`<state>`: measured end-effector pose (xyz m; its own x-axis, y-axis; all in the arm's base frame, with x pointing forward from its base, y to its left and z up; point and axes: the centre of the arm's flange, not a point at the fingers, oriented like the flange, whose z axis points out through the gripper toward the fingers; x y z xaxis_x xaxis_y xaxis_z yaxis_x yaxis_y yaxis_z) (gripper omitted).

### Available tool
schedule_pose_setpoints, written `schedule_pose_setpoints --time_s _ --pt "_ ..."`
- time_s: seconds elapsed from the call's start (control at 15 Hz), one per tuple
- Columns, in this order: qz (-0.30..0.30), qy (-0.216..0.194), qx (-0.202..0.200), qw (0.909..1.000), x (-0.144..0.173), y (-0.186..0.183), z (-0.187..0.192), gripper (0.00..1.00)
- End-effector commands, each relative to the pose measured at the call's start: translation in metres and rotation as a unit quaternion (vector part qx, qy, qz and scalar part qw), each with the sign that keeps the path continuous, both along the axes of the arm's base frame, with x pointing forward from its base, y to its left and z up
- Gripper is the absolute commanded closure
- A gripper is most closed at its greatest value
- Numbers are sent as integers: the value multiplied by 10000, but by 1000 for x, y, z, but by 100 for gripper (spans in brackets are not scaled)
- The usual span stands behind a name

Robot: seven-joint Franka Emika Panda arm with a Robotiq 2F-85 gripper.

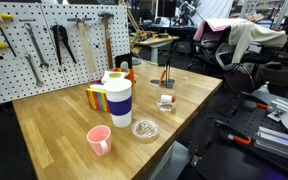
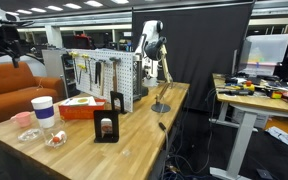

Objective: Pour the liquid in the pink mug into the white and blue coffee cup

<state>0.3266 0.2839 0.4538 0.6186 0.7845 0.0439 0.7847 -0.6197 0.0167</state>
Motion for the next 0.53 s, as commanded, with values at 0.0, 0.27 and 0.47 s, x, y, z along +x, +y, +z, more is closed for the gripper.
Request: schedule_pose_setpoints --time_s 0.0,0.27,0.47 --pt "-330 5 -95 9994 8 52 -24 0" --pt "-271 186 5 9995 12 95 -54 0" --pt "-285 255 3 9993 6 89 -58 0"
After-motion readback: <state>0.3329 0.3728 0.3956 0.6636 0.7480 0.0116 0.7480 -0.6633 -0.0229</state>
